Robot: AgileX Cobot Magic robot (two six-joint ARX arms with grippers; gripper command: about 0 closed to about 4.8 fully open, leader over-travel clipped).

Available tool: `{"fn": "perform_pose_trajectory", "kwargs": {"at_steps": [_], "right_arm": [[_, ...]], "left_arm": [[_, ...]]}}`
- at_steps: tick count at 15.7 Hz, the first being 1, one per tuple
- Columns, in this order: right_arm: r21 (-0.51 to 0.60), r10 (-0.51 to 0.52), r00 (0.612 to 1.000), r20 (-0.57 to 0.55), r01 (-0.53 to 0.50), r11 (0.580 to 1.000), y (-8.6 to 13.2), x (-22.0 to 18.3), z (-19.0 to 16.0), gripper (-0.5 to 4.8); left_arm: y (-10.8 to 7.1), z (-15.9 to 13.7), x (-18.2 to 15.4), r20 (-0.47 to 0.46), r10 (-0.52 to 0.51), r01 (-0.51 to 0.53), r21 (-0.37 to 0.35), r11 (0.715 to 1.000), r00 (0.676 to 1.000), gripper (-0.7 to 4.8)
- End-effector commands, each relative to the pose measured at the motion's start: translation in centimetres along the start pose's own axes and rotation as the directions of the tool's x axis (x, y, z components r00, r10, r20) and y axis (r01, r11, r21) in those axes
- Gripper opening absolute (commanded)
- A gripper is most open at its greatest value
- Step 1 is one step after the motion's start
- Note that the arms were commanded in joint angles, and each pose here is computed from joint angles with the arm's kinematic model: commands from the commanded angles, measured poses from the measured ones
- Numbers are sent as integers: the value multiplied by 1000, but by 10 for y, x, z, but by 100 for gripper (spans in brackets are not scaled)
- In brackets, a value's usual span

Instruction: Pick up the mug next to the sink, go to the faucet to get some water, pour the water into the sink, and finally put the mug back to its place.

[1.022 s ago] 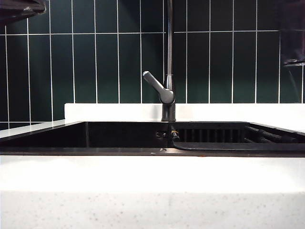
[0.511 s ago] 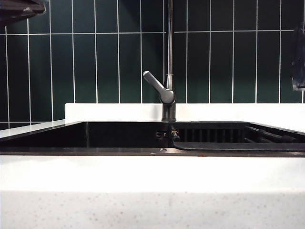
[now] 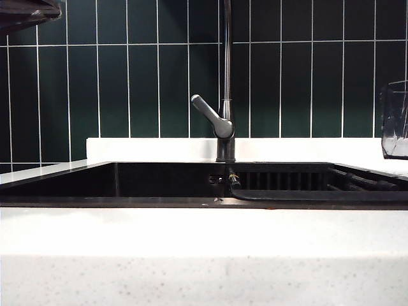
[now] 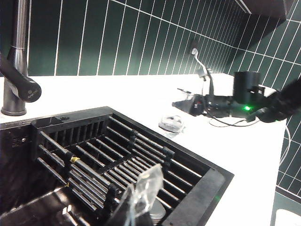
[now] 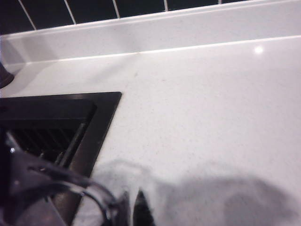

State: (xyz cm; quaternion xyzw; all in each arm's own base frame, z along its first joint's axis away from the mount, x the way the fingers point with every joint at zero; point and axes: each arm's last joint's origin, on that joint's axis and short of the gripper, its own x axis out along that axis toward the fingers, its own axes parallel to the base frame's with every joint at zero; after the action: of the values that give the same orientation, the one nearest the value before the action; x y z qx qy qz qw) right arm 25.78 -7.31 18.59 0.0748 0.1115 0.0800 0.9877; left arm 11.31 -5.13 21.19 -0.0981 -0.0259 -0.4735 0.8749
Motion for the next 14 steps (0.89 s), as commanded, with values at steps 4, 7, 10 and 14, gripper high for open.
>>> {"fn": "perform_pose_trajectory", "kwargs": {"at_steps": [4,7,10,14], "right_arm": [[-114,48,998,34,-44,992,-11,23,21,-9],[-123,47,999,16,-45,991,-16,32,19,-9],[-146,46,999,7,-44,988,-19,36,17,-9],[-161,17,1000,13,-14,987,-28,32,17,-9]], "left_arm": [[-1,1,0,9,-9,9,13,1000,1000,-6],[-1,1,0,9,-10,9,13,1000,1000,-6],[-1,2,0,18,-4,3,64,998,1000,-6],[3,-3,0,-7,94,-92,146,985,996,-6]]}}
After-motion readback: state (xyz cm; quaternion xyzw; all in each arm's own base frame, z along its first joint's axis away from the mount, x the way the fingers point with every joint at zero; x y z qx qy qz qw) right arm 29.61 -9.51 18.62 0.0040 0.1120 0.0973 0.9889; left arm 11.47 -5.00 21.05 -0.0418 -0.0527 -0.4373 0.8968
